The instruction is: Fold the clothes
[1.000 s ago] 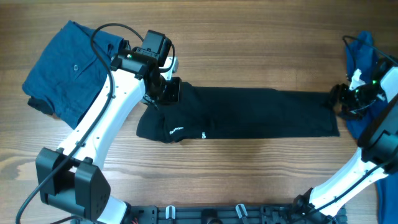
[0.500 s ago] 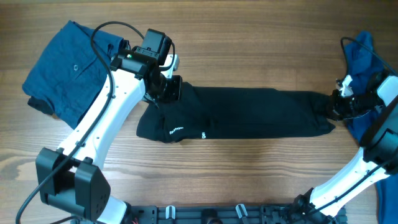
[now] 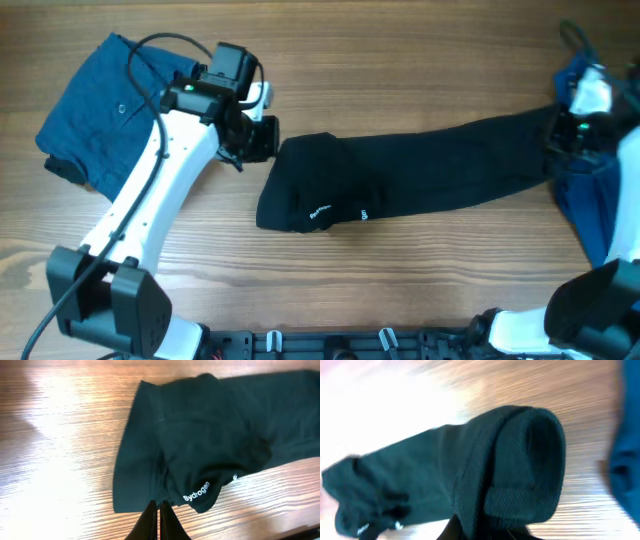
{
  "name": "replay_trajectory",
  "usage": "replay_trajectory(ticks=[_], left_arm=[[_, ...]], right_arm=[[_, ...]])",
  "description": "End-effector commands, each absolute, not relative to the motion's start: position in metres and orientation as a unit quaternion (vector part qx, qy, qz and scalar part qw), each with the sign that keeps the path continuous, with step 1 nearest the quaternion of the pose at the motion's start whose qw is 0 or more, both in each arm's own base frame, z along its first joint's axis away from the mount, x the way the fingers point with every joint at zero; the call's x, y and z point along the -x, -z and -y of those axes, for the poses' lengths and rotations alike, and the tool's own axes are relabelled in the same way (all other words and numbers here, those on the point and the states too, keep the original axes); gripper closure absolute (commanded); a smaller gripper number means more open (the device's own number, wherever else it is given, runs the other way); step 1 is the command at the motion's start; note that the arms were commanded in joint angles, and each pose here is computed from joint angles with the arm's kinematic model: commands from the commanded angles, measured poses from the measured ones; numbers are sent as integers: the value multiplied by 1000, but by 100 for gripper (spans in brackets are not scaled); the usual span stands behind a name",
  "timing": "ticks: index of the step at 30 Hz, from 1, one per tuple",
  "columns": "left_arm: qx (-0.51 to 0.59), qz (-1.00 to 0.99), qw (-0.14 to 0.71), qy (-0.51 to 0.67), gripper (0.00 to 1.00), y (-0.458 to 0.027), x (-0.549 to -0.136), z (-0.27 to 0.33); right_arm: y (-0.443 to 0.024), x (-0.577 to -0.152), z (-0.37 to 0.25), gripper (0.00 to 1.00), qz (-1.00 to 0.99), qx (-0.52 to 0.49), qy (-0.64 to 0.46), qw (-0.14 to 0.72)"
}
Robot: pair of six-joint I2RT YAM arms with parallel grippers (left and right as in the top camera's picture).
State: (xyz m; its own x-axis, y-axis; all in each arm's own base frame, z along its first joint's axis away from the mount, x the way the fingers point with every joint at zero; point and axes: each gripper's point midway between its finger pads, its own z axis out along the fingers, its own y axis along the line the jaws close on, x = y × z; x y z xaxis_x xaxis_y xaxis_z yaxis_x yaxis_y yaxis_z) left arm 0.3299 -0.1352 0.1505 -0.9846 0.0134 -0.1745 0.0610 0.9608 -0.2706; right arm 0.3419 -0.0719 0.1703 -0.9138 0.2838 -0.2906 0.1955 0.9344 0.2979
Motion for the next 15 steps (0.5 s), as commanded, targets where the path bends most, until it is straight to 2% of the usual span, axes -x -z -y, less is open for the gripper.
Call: replay_trajectory(ticks=[1,8,15], left_arm=[[-10,-980,135,142,96,-181,-335,119],[-9,-973,174,150,96,-207,-330,114],[-9,-973,177,150,96,-209,-330,114]], right_arm=[[-150,-340,30,96,-983,-85,-103,125],[-96,-330,-51,96,-990,-45,-93,91],[-85,-347,-115,94,-978,-16,-149,142]])
